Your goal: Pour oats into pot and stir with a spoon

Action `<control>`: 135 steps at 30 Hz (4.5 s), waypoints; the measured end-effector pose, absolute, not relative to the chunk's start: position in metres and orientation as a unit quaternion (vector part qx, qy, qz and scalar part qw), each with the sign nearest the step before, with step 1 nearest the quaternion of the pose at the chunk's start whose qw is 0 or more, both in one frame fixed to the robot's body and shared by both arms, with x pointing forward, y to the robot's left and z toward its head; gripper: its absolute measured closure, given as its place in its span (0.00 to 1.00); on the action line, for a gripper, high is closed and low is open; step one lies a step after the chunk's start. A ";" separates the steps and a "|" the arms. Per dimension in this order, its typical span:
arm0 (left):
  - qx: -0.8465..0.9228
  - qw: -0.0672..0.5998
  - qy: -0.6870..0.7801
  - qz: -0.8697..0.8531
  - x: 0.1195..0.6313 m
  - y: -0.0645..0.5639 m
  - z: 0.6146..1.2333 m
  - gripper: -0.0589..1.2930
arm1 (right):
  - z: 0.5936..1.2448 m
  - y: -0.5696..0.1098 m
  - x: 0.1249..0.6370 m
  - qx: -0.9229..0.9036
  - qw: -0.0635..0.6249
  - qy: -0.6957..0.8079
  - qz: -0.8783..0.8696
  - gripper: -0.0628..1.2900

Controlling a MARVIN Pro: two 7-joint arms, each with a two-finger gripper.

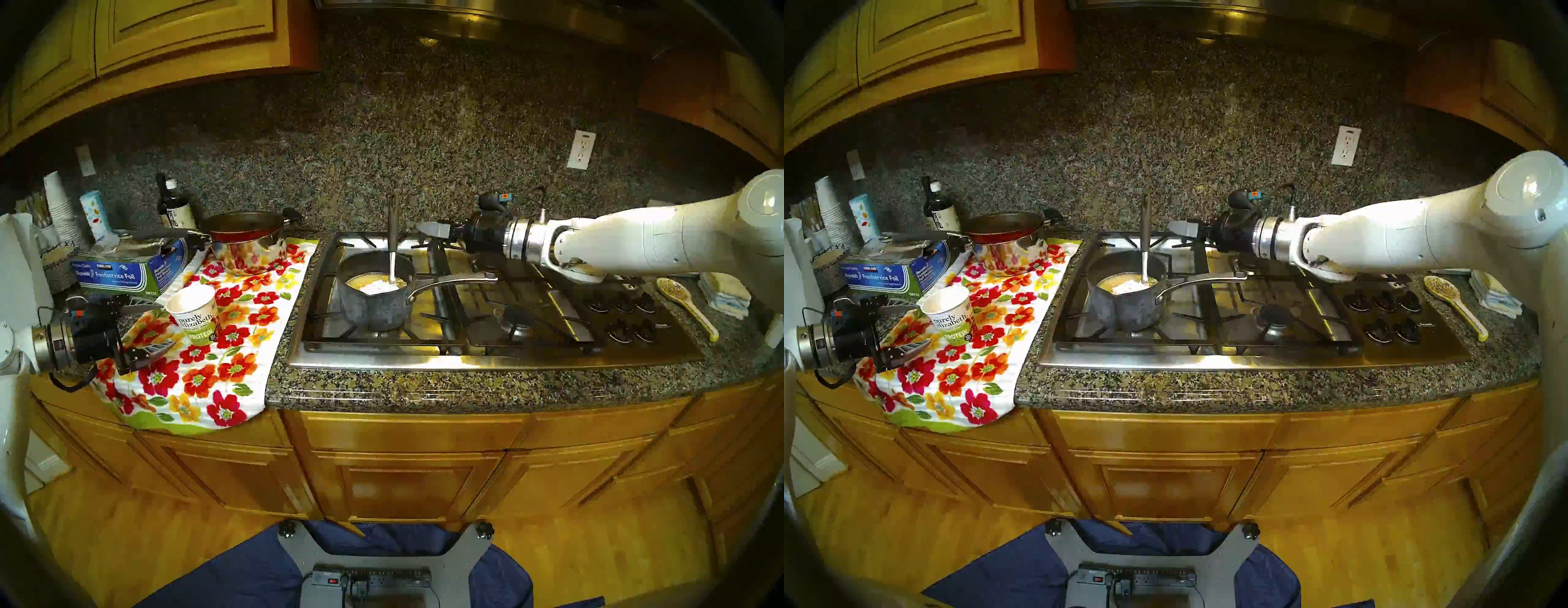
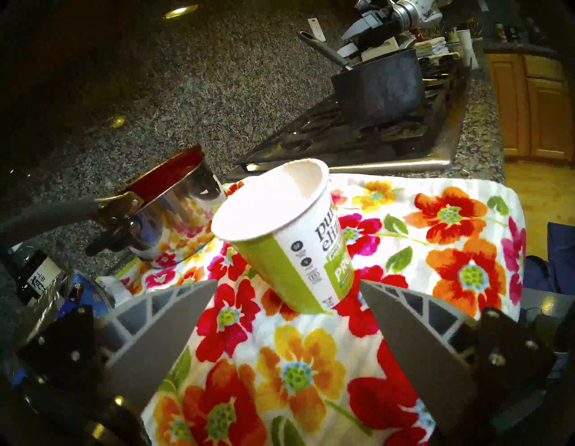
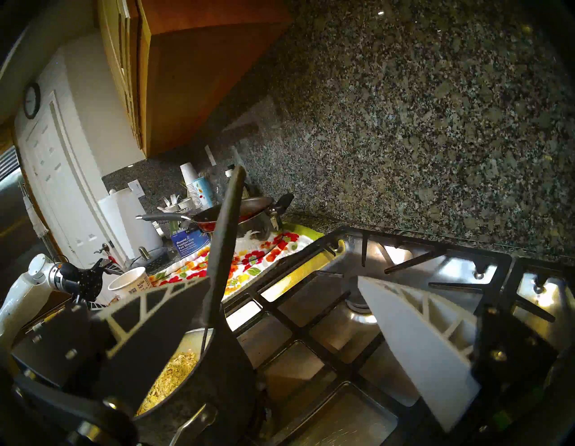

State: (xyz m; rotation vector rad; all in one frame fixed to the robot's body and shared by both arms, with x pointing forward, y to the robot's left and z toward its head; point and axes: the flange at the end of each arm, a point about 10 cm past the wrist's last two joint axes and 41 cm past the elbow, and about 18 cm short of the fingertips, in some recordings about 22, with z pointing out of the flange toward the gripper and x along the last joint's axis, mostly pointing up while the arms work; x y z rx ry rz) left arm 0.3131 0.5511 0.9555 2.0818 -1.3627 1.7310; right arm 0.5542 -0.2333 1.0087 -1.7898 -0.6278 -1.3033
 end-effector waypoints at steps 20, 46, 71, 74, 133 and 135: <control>0.689 0.048 -0.440 0.574 0.310 0.550 0.962 0.06 | 1.013 -0.236 0.555 -0.708 0.406 -0.249 -0.521 0.04; 0.688 0.045 -0.441 0.575 0.309 0.549 0.961 0.06 | 1.019 -0.195 0.551 -0.693 0.446 -0.258 -0.505 0.04; 0.688 0.045 -0.441 0.574 0.309 0.549 0.961 0.06 | 1.019 -0.161 0.564 -0.686 0.451 -0.264 -0.506 0.04; 0.688 0.045 -0.441 0.574 0.309 0.549 0.961 0.06 | 1.018 -0.159 0.566 -0.687 0.453 -0.264 -0.502 0.04; 0.689 0.044 -0.441 0.574 0.309 0.549 0.960 0.06 | 1.011 -0.153 0.566 -0.637 0.449 -0.303 -0.547 0.97; 0.689 0.044 -0.441 0.574 0.309 0.549 0.960 0.06 | 1.014 -0.153 0.566 -0.630 0.444 -0.313 -0.555 0.97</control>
